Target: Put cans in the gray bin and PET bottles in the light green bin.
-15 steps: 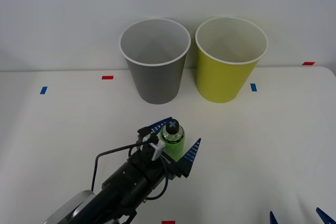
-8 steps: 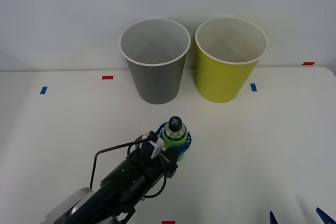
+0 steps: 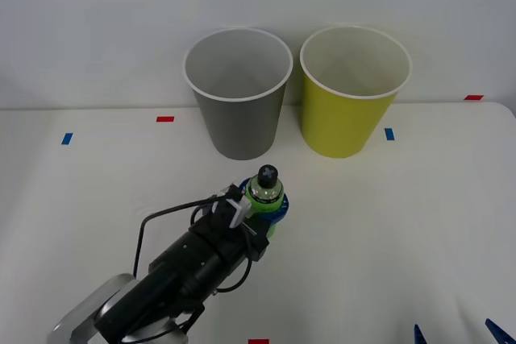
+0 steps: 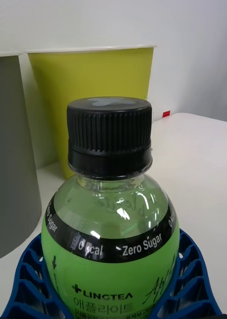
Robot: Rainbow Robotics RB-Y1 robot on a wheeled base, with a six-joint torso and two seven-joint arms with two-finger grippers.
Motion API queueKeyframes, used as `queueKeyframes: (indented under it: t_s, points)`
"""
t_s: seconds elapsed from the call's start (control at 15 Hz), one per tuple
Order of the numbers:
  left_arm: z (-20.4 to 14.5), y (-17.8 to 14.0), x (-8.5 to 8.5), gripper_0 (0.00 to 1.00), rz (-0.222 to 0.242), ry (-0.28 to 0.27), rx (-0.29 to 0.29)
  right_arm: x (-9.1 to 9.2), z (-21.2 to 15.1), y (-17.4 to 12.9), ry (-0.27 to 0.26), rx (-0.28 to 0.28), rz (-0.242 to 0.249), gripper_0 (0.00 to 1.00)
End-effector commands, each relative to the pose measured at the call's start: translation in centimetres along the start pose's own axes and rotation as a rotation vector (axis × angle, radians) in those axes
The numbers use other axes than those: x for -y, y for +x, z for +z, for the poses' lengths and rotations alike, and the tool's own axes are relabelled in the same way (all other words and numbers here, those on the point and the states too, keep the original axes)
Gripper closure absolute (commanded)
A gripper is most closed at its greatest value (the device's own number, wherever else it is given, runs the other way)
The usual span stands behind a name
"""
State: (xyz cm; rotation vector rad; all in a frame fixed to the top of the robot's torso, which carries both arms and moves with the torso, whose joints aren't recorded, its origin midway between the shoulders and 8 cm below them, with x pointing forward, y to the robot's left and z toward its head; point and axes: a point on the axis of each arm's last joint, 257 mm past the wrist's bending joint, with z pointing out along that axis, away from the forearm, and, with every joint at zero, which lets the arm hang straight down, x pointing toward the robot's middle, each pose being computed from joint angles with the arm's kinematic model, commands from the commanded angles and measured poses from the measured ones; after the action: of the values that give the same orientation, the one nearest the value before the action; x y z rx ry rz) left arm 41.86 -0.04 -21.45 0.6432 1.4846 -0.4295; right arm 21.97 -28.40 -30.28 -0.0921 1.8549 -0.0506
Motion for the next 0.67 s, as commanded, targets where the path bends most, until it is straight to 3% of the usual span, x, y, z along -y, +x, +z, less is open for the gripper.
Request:
queueKeyframes:
  t_s: [0.07, 0.47, 0.67]
  points:
    - [-0.8, -3.3, -1.4, 0.98, 0.027, -0.011, -0.072, 0.0, 0.0, 0.0, 0.000, 0.000, 0.000, 0.00]
    - [-3.4, -8.5, -2.2, 0.98, 0.018, -0.024, -0.170, 0.0, 0.0, 0.0, 0.000, 0.000, 0.000, 0.00]
    - [-5.4, -11.6, -2.7, 0.98, -0.019, -0.028, -0.196, 0.0, 0.0, 0.0, 0.000, 0.000, 0.000, 0.00]
